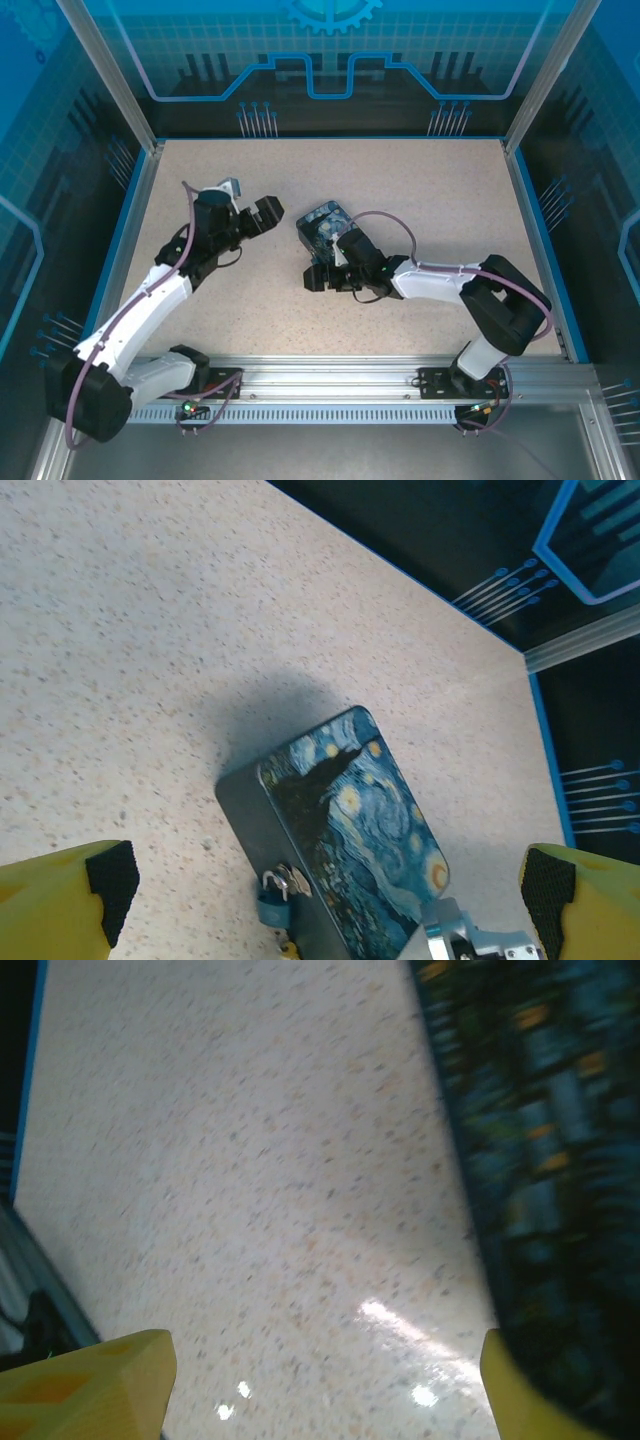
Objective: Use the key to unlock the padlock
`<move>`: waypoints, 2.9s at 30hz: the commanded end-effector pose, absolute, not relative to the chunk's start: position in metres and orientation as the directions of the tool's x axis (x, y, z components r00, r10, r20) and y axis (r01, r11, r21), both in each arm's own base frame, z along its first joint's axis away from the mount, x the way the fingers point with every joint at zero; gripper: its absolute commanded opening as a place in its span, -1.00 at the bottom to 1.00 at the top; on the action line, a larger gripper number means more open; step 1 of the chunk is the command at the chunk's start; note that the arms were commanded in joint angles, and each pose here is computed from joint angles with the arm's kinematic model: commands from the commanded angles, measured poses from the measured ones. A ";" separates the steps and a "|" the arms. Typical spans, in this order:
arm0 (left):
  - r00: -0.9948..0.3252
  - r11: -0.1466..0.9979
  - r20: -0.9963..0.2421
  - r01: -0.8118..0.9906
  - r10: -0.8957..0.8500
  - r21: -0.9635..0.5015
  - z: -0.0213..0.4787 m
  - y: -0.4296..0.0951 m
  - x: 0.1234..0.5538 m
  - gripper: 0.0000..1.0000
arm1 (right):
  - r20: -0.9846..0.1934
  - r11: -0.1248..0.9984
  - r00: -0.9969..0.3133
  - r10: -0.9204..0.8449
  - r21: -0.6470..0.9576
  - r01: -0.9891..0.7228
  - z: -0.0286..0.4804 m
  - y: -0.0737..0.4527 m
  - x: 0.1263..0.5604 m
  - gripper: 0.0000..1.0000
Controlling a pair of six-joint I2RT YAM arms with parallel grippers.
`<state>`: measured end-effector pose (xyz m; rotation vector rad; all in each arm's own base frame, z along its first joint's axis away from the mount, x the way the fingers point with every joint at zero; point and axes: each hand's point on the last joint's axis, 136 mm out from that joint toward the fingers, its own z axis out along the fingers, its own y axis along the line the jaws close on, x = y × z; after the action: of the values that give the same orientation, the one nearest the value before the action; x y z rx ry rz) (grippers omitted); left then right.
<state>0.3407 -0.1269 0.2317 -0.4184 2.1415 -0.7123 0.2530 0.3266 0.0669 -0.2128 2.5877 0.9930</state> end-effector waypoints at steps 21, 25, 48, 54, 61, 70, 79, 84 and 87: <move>-0.680 0.787 -0.550 -0.065 -0.485 -0.614 0.216 -0.135 0.353 0.98 | -0.432 0.680 -0.819 0.378 0.730 -0.071 0.104 0.252 0.411 0.59; -0.685 0.794 -0.557 -0.051 -0.469 -0.605 0.216 -0.139 0.361 0.98 | -0.442 0.671 -0.820 0.364 0.735 -0.098 0.113 0.240 0.411 0.56; -0.727 0.807 -0.543 -0.026 -0.420 -0.590 0.204 -0.156 0.393 0.98 | -0.435 0.822 -0.890 0.137 0.551 -0.143 0.037 0.269 0.378 0.19; -0.731 0.809 -0.541 -0.027 -0.417 -0.588 0.202 -0.157 0.394 0.98 | -0.430 0.831 -0.898 0.090 0.530 -0.171 0.027 0.283 0.379 0.16; -0.736 0.808 -0.534 -0.030 -0.416 -0.588 0.199 -0.158 0.396 0.98 | -0.424 0.850 -0.903 0.069 0.499 -0.169 0.015 0.286 0.379 0.10; -0.741 0.807 -0.526 -0.036 -0.418 -0.589 0.195 -0.159 0.397 0.98 | -0.421 0.860 -0.904 0.072 0.486 -0.157 0.007 0.284 0.382 -0.02; -0.746 0.805 -0.519 -0.040 -0.418 -0.591 0.192 -0.160 0.400 0.98 | -0.414 0.861 -0.907 0.073 0.485 -0.152 0.003 0.285 0.383 -0.23; -0.747 0.806 -0.517 -0.042 -0.418 -0.590 0.190 -0.160 0.401 0.98 | -0.413 0.860 -0.908 0.071 0.486 -0.153 0.003 0.285 0.382 -0.36; -0.747 0.808 -0.519 -0.043 -0.417 -0.588 0.189 -0.160 0.402 0.98 | -0.411 0.862 -0.909 0.075 0.485 -0.149 0.003 0.283 0.382 -0.43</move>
<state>0.3923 -0.1538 0.1738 -0.3683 2.3673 -0.7025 0.3949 0.2858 0.0249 -0.0599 2.5267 0.7613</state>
